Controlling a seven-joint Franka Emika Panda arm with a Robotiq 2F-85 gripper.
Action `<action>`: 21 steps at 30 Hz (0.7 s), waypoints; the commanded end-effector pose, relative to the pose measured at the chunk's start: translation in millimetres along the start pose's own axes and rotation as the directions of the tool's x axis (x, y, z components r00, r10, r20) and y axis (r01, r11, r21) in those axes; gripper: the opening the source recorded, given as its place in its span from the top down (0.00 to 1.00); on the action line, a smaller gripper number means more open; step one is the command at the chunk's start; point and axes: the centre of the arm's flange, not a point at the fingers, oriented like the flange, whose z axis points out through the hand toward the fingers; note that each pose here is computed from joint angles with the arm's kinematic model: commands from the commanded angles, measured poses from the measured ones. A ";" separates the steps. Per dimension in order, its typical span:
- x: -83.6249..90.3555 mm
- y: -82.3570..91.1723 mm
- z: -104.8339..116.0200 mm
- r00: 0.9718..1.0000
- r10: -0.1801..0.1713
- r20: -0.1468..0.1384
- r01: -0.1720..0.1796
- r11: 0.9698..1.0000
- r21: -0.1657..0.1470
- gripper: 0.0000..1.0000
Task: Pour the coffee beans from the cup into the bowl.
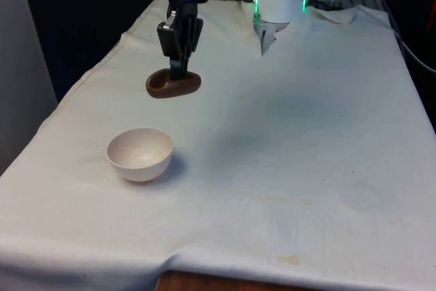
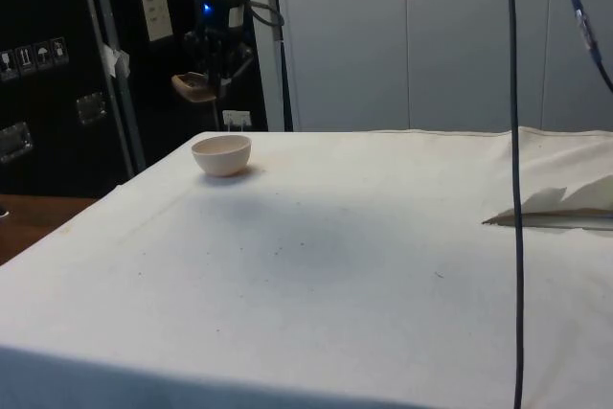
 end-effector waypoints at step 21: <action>-10.3 3.8 -2.8 0.993 0.117 0.008 -0.117 0.993 0.004 1.00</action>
